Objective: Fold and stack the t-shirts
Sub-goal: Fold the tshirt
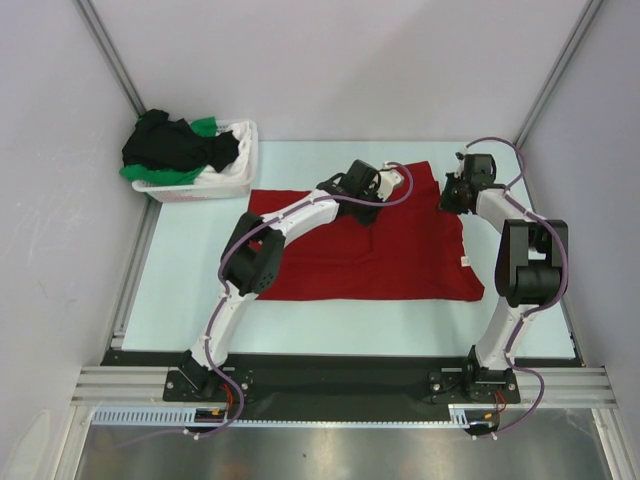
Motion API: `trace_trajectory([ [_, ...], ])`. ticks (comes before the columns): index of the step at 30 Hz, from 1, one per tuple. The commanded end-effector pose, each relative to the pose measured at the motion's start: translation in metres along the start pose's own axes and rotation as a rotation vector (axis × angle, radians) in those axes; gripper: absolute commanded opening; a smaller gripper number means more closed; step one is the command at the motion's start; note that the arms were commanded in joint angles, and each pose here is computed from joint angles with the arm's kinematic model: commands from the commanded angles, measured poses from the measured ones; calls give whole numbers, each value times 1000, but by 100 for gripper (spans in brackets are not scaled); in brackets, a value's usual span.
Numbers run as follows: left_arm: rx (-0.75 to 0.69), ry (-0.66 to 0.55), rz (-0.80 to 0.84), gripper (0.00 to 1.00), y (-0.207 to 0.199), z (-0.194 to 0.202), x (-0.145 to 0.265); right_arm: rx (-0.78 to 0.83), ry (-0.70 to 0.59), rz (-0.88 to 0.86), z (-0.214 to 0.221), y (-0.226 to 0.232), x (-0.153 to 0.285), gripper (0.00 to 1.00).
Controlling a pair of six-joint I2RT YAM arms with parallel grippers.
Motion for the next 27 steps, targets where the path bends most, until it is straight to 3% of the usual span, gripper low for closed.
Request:
trace_trajectory([
  [1,-37,-32,-1,15,0,-10,0,-8,-25,5,-5,-4,-8,14],
  [4,-35,-22,-9,58,0,-10,2,-22,-13,14,-4,-5,-9,46],
  [6,-43,-27,-45,64,8,-19,9,-47,-26,38,-7,-7,-3,50],
  [11,-75,-53,-126,67,34,-45,53,-122,-160,182,-24,-24,46,52],
  [14,-117,-72,-145,68,40,-52,95,-218,-170,270,-3,-49,78,52],
  [15,-126,-35,-128,67,34,-35,100,-246,-157,274,7,-53,85,52],
  [16,-170,-48,-143,67,35,-39,123,-302,-102,281,35,-64,86,52],
  [19,-250,87,-118,66,23,19,141,-389,-89,297,69,-80,108,51],
  [20,-273,86,-139,66,23,22,164,-424,-110,290,72,-79,117,52],
  [21,-281,179,-88,65,9,63,164,-441,-98,305,82,-84,122,51],
  [23,-326,221,-74,63,2,88,189,-487,-69,334,107,-92,125,51],
  [24,-322,302,-20,62,-14,123,194,-501,-82,337,110,-94,133,51],
  [26,-345,346,-10,61,-21,147,215,-526,-71,357,126,-99,137,51],
  [27,-342,411,34,61,-35,178,220,-550,-87,351,127,-99,141,51],
])
Point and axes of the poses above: each gripper's point midway between its finger pads, its own x axis back along the fingers, its own y axis along the line the jaws close on, z = x × y, the point moved 2 cm from there along x, back along the fingers, and after that the axes turned 14 degrees about -x, right-handed, at the moved point
